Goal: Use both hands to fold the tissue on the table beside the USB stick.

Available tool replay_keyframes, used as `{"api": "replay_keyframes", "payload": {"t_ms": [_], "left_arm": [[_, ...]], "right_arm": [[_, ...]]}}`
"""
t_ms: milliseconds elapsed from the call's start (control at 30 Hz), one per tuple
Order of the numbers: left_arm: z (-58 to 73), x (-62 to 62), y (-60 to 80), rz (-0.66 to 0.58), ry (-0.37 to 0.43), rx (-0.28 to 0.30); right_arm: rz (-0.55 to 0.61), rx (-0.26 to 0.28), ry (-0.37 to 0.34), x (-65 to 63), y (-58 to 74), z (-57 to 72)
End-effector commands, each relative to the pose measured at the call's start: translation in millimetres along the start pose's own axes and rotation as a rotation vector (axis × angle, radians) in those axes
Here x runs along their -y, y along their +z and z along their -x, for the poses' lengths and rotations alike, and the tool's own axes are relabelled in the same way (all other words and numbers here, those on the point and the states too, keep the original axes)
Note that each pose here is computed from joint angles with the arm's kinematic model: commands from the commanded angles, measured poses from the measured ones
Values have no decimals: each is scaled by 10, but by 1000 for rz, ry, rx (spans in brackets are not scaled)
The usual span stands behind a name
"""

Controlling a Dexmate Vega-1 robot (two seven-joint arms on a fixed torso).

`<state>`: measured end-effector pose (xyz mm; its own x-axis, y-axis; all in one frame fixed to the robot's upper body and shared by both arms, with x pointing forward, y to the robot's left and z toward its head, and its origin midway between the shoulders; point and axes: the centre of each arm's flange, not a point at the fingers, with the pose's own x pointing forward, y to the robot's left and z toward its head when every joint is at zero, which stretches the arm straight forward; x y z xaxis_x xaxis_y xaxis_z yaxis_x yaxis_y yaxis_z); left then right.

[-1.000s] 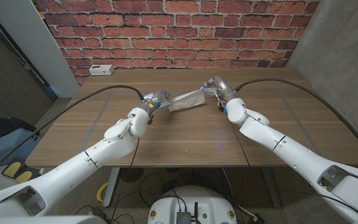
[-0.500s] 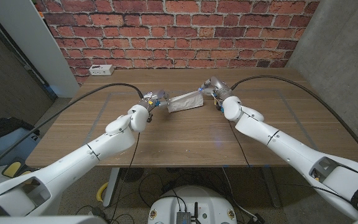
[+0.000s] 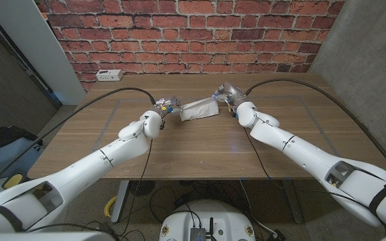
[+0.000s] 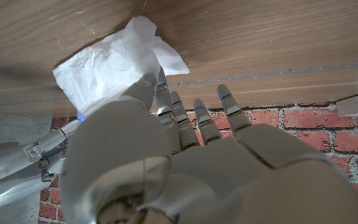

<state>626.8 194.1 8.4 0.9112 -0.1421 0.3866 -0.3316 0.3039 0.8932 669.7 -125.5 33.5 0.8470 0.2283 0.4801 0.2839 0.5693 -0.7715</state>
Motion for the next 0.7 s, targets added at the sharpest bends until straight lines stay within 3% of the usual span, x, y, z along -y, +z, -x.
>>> {"api": "replay_keyframes", "payload": {"t_ms": [33, 700], "left_arm": [[-132, 5, 30, -43, 36, -23], [-342, 69, 57, -148, 64, -85]], "right_arm": [[18, 8, -9, -33, -14, -147], [44, -4, 4, -94, -104, -368]]}}
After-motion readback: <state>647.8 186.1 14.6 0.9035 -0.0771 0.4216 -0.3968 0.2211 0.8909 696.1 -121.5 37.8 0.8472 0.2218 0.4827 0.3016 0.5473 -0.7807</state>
